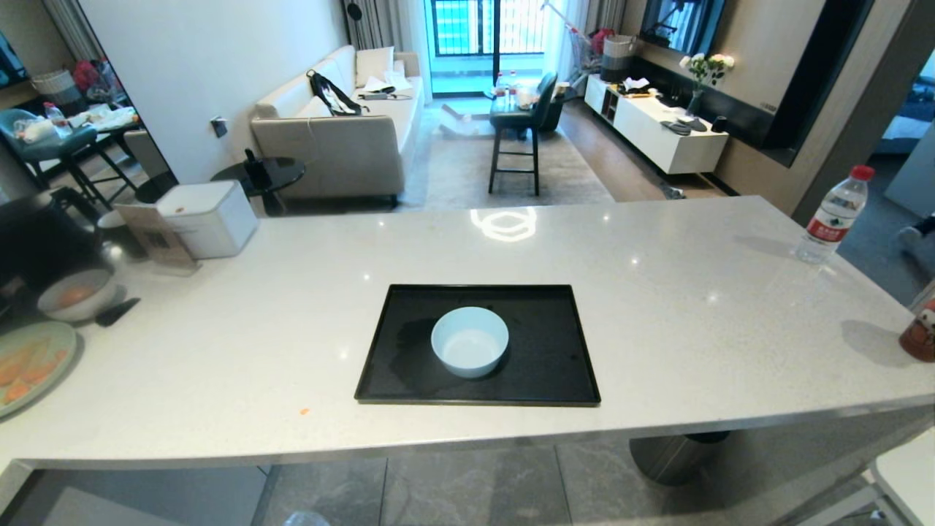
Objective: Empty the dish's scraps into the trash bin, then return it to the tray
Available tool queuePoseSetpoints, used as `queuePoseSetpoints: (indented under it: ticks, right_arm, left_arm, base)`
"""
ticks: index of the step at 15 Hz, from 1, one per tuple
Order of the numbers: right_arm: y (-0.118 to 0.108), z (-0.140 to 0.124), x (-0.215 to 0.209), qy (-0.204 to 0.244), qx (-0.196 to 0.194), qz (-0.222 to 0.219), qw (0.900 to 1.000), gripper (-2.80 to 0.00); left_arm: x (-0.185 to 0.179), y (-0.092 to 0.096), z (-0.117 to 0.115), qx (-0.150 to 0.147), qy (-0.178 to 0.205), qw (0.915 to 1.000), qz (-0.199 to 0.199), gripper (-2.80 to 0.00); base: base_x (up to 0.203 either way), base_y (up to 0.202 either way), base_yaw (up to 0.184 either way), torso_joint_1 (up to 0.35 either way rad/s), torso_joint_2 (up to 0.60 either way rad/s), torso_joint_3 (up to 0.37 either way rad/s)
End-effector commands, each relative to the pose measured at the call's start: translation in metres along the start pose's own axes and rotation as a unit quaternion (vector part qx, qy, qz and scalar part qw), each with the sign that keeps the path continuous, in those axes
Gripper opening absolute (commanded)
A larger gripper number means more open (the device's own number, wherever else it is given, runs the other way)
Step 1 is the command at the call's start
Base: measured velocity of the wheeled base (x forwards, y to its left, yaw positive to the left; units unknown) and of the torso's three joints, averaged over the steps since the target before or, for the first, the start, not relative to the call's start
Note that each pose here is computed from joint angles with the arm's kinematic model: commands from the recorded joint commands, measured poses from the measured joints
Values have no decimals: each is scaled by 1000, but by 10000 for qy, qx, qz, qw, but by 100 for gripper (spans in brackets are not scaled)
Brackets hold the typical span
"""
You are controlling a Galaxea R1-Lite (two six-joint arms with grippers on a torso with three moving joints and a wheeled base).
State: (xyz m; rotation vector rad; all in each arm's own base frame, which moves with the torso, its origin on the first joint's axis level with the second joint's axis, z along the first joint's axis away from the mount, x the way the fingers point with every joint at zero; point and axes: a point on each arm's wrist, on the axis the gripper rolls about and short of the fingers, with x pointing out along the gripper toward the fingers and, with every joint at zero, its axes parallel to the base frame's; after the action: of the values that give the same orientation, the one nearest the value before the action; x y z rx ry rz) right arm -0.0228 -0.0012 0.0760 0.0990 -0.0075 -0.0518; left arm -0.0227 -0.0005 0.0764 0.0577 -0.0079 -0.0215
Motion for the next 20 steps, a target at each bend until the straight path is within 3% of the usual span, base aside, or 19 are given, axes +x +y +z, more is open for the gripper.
queuePoseSetpoints:
  ticks: [1, 20]
  right_arm:
    - [0, 0, 0, -6, 4, 0, 10000, -280]
    - [0, 0, 0, -15, 5, -6, 10000, -280]
  left_arm:
    - [0, 0, 0, -4, -10, 10000, 2, -280]
    - [0, 0, 0, -4, -9, 10000, 7, -280]
  base:
    - [0, 0, 0, 0, 0, 0]
    - [0, 0, 0, 0, 0, 0]
